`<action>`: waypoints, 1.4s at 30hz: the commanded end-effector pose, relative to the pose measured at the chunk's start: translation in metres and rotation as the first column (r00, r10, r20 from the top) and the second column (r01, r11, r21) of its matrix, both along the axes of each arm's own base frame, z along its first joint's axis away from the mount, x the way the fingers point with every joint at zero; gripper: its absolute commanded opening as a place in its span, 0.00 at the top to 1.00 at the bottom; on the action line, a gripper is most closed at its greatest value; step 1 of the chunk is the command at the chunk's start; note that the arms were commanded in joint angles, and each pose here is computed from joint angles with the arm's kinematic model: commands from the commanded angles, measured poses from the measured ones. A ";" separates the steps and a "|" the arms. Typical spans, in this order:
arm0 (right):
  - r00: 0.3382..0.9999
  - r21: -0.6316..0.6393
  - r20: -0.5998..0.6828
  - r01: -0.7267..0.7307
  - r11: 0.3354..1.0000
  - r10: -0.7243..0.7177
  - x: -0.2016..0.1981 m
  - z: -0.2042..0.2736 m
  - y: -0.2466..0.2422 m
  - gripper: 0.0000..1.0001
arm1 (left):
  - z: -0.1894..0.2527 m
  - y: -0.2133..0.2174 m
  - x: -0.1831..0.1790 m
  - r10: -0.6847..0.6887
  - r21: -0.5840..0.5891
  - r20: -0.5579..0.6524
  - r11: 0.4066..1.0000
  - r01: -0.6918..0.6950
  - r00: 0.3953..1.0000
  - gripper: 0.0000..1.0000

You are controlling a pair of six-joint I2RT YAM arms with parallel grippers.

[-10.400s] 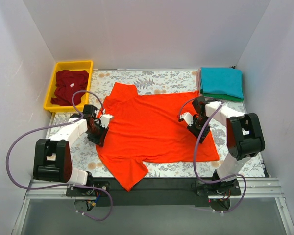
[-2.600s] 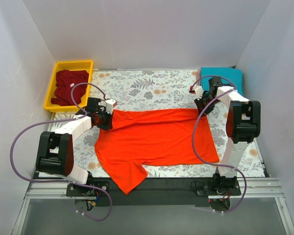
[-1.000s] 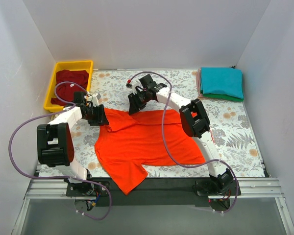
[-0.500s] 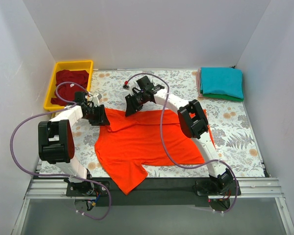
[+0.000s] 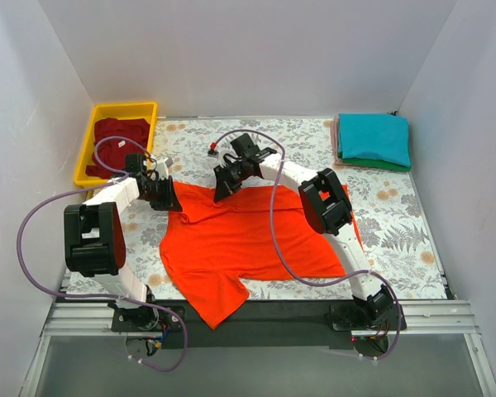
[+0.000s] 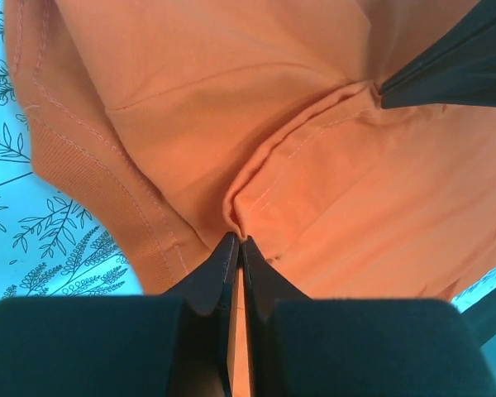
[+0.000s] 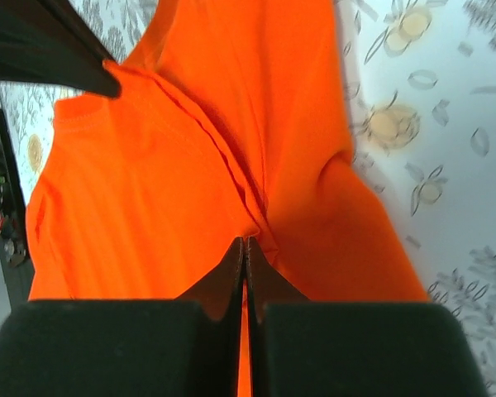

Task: Fold and stack the t-shirts
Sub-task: Fold the tshirt

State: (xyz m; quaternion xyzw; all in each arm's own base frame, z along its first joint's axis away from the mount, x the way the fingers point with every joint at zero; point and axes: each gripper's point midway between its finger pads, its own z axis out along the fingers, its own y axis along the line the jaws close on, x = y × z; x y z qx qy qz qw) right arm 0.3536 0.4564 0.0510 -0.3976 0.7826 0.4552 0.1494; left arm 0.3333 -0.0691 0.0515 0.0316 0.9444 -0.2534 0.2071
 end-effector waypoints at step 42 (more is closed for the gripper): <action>0.973 -0.096 0.220 -0.046 0.994 0.067 -0.029 0.079 -0.141 0.52 | 0.078 0.039 0.077 -0.082 0.044 0.330 0.996 0.071 0.940 0.50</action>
